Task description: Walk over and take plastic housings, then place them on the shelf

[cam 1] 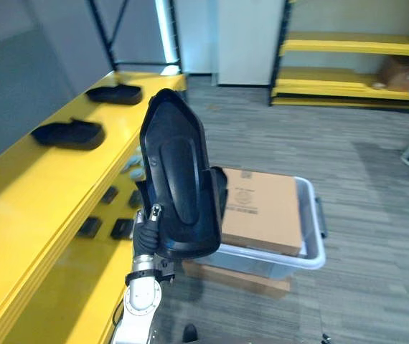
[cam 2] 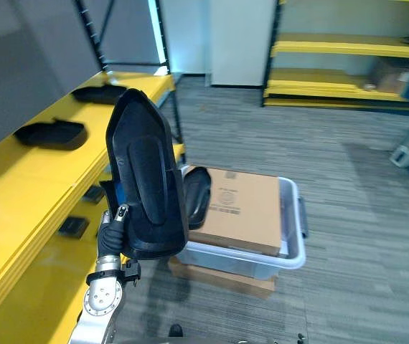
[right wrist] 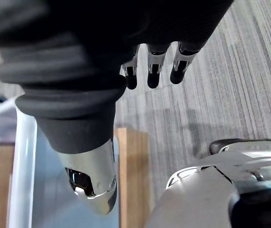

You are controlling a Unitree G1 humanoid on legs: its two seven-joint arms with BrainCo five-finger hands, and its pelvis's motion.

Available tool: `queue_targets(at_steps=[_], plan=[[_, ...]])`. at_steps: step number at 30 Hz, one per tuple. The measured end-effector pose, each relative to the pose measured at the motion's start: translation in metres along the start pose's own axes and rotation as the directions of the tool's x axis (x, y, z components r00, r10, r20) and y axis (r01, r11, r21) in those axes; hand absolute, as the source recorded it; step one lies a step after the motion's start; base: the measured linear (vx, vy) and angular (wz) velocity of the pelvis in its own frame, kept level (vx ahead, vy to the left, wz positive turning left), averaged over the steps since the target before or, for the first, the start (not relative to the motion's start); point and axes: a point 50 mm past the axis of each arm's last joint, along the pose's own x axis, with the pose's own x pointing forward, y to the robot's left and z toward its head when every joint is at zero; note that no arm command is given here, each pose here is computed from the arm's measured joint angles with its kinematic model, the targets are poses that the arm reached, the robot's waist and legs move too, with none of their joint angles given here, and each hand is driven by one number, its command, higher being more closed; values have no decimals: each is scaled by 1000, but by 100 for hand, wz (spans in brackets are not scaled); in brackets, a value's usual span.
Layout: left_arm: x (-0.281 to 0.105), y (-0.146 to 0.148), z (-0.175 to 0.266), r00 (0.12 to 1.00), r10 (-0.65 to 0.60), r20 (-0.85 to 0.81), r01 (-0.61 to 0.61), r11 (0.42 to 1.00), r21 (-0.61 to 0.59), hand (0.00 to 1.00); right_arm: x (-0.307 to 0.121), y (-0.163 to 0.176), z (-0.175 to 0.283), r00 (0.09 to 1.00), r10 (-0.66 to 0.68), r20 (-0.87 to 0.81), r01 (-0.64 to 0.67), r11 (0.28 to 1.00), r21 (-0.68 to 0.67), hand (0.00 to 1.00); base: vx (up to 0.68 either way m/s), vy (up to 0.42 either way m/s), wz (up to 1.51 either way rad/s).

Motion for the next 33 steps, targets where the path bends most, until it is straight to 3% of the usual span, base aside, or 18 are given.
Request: queue_targets(at_steps=[7, 13, 22, 33], plan=[[0, -13, 4, 998, -62, 9, 62, 997, -52, 100, 8, 34, 38, 992, 88, 96, -85, 996, -30, 0, 92, 106, 76], [6, -16, 10, 997, -69, 45, 71, 996, -50, 100, 6, 42, 32, 990, 122, 74, -117, 990, -77, 0, 217, 159, 83], [10, -24, 2, 997, -78, 21, 79, 996, -36, 100, 1, 30, 16, 993, 104, 50, -99, 990, -98, 0, 185, -45, 117], [7, -23, -22, 994, -72, -85, 73, 997, 13, 100, -1, 29, 17, 989, 130, 66, -120, 983, -142, 0, 193, -109, 4]])
